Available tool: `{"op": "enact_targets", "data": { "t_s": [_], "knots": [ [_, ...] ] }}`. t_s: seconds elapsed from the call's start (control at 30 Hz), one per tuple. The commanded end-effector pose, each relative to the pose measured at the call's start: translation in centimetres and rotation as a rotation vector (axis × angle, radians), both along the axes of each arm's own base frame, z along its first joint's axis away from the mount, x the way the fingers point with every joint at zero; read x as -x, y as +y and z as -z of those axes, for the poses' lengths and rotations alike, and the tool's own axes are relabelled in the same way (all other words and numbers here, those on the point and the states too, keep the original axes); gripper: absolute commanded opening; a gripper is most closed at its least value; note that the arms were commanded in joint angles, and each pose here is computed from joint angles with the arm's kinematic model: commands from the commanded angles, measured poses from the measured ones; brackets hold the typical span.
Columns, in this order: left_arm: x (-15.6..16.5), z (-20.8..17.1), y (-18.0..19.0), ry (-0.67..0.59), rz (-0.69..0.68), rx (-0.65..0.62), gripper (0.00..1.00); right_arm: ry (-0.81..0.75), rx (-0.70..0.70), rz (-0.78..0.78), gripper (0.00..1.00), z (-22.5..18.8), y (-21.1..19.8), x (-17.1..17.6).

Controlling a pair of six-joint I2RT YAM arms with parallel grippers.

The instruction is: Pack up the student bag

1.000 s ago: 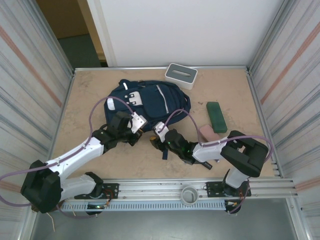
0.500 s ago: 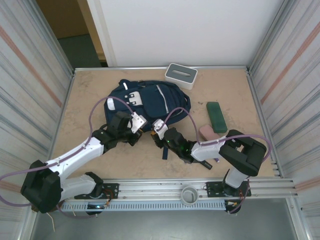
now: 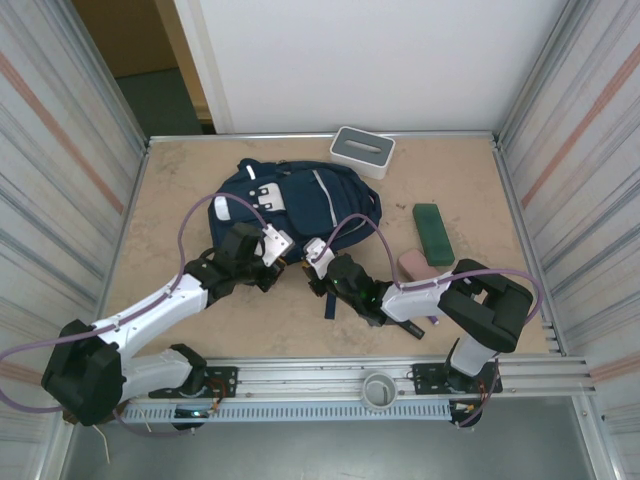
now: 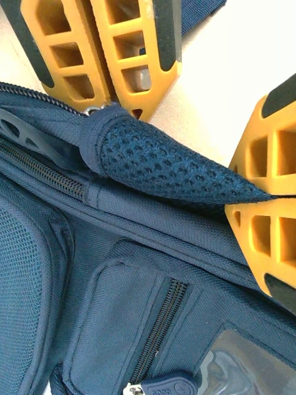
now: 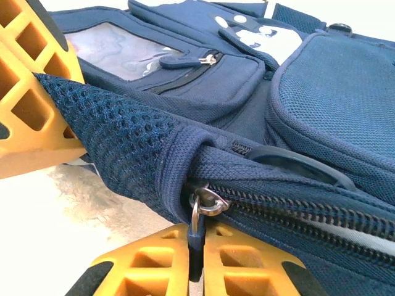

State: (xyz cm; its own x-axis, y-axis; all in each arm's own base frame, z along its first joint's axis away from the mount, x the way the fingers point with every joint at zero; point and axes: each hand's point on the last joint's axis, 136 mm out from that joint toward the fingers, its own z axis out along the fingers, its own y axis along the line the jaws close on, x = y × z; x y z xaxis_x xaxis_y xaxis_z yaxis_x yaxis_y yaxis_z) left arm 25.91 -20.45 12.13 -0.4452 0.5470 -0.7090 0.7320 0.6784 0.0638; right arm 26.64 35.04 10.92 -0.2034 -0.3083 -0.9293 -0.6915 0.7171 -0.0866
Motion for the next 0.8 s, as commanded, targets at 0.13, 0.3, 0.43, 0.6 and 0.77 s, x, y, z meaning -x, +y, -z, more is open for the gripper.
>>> {"op": "enact_targets", "data": {
  "t_s": [0.13, 0.3, 0.43, 0.6, 0.77],
  "knots": [
    [-1.6, -3.3, -1.3, -0.089, -0.001, 0.097, 0.0, -0.028, -0.04, 0.01, 0.09, -1.8, 0.8, -1.0],
    [-1.8, -3.2, -0.9, -0.103, -0.019, 0.077, 0.0, -0.016, -0.021, 0.066, 0.0, -1.4, -1.0, -1.4],
    [-1.9, -2.9, -0.4, -0.122, -0.021, 0.048, 0.0, 0.036, -0.013, 0.127, 0.0, -0.8, -3.5, -1.8],
    [-2.4, -2.7, 0.7, -0.158, -0.056, 0.013, 0.0, 0.107, 0.028, 0.207, 0.0, 0.7, -7.1, -2.0],
    [-3.0, -2.7, 2.0, -0.19, -0.11, -0.011, 0.0, 0.23, 0.036, 0.349, 0.0, 2.3, -11.6, -2.8]
  ]
}}
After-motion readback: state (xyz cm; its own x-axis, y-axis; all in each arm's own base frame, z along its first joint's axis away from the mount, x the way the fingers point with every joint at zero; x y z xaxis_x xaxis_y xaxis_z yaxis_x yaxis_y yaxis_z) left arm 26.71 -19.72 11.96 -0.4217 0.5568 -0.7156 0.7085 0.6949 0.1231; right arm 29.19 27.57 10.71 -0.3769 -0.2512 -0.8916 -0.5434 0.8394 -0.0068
